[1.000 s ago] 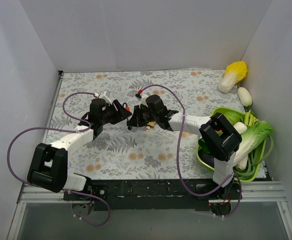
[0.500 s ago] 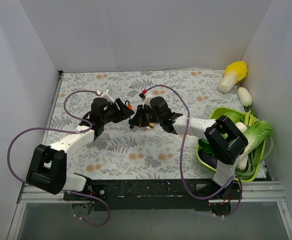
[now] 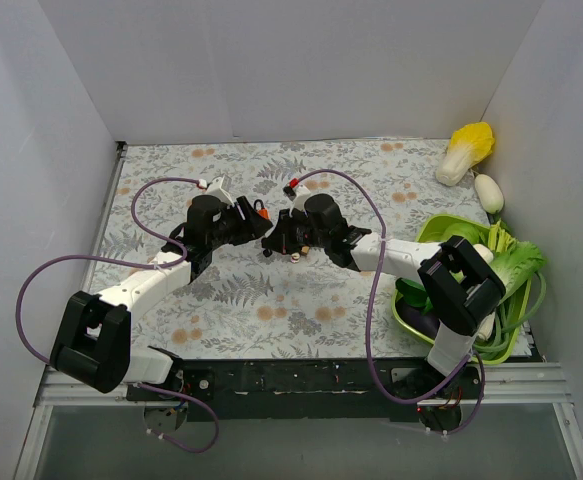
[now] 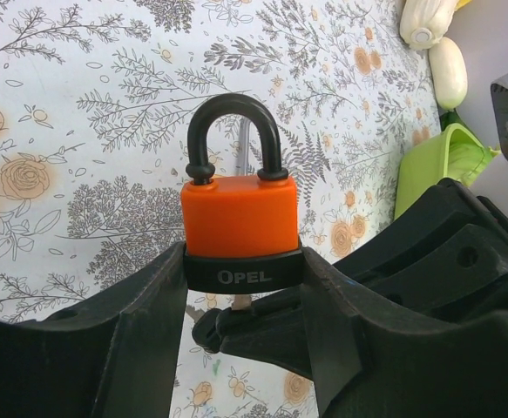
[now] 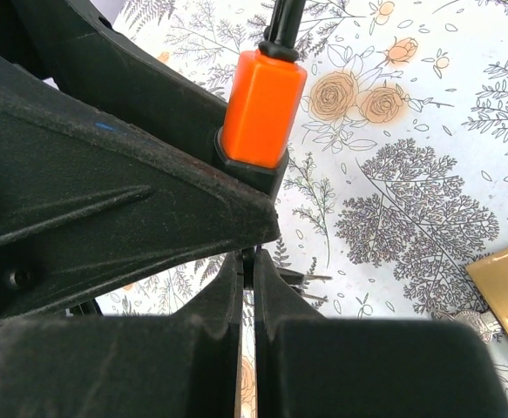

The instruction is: Unlock with the key

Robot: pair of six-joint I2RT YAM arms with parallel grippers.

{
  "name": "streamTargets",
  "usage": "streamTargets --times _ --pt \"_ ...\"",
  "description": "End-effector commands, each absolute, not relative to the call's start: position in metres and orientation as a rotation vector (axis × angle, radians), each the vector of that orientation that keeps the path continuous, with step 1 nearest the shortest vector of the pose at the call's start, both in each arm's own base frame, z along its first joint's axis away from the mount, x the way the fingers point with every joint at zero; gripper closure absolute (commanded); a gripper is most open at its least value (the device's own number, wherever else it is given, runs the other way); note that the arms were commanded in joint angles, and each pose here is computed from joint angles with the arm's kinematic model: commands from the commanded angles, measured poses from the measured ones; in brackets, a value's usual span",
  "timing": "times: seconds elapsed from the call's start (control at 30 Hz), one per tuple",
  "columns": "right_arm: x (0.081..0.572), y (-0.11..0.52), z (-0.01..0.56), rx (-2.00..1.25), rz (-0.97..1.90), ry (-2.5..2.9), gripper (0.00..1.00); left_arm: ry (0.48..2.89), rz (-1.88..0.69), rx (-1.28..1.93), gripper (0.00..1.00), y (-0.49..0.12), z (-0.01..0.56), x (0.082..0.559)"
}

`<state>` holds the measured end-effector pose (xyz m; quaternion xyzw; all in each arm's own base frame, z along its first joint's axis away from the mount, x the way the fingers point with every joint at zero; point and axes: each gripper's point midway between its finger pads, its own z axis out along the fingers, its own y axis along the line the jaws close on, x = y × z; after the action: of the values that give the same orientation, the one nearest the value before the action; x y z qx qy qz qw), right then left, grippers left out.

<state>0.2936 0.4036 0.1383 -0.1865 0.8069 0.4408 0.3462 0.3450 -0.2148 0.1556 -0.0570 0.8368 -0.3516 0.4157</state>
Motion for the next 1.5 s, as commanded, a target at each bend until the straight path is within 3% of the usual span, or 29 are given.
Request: streamTargets --times 0.0,0.4,0.87,1.47 --pt "0.342 0.39 0.246 -0.347 1.13 1.735 0.99 2.24 -0.752 -0.144 1.0 -0.198 0.124 0.327" --pt "0.346 0.387 0.255 -0.322 1.154 1.69 0.99 2.247 -0.738 -0.119 1.0 -0.204 0.121 0.322" --pt "0.343 0.391 0.231 -0.299 1.207 1.688 0.99 2.178 -0.926 -0.293 1.0 -0.219 0.139 0.322" --pt "0.329 0.406 0.209 -0.404 0.984 1.659 0.99 2.163 -1.201 -0.573 1.0 -0.233 0.153 0.302"
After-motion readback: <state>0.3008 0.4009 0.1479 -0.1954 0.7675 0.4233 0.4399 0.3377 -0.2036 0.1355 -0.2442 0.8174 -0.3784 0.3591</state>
